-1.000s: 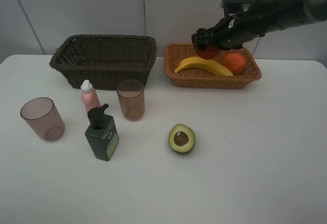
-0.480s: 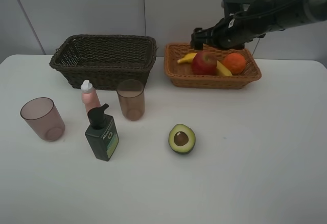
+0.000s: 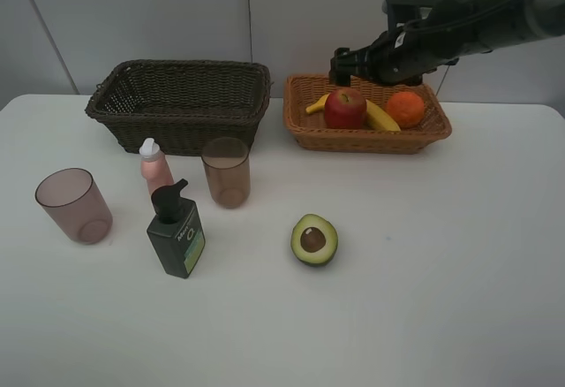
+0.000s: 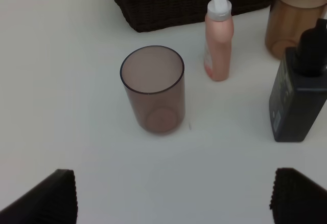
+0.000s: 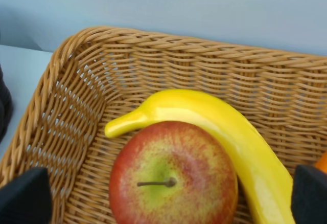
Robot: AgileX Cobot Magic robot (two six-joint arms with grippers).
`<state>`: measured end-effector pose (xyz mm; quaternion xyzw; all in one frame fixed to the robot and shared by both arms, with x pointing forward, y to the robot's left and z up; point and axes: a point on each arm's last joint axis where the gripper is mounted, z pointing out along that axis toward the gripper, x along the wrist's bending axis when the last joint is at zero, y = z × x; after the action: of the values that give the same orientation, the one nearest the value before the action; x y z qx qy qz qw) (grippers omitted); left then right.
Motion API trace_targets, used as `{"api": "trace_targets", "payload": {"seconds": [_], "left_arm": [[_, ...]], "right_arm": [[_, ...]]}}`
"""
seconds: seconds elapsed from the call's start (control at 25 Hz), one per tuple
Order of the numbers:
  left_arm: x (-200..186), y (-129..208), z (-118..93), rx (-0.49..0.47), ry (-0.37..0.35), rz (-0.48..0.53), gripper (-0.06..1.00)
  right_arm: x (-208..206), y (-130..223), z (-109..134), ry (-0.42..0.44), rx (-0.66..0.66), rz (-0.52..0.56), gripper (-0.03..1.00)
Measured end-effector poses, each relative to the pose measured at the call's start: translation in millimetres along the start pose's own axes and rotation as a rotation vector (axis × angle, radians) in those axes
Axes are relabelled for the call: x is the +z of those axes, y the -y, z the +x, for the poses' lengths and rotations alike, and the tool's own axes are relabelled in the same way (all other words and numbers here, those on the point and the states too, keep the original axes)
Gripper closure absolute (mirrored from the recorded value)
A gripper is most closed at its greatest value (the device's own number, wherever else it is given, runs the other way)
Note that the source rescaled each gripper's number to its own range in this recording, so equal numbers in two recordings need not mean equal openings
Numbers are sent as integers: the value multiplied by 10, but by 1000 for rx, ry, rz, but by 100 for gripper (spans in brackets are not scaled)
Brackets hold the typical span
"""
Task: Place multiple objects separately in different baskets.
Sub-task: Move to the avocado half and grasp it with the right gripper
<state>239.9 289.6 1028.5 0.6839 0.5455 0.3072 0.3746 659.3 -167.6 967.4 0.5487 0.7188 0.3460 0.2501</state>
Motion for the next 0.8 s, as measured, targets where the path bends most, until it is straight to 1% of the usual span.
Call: {"api": "trace_targets", "payload": {"seconds": [0.2, 0.44, 0.68, 0.8], "left_arm": [[0, 0, 0, 0, 0, 0, -6], [0, 0, 0, 0, 0, 0, -6], [0, 0, 0, 0, 0, 0, -6], [0, 0, 0, 0, 0, 0, -6]], "right_arm": [[-11, -4, 0, 0, 3, 3, -3], [-195, -97, -2, 5, 4, 17, -3], [-467, -153, -18, 27, -28, 99, -3], [-639, -179, 6, 33, -61, 118, -3]]}}
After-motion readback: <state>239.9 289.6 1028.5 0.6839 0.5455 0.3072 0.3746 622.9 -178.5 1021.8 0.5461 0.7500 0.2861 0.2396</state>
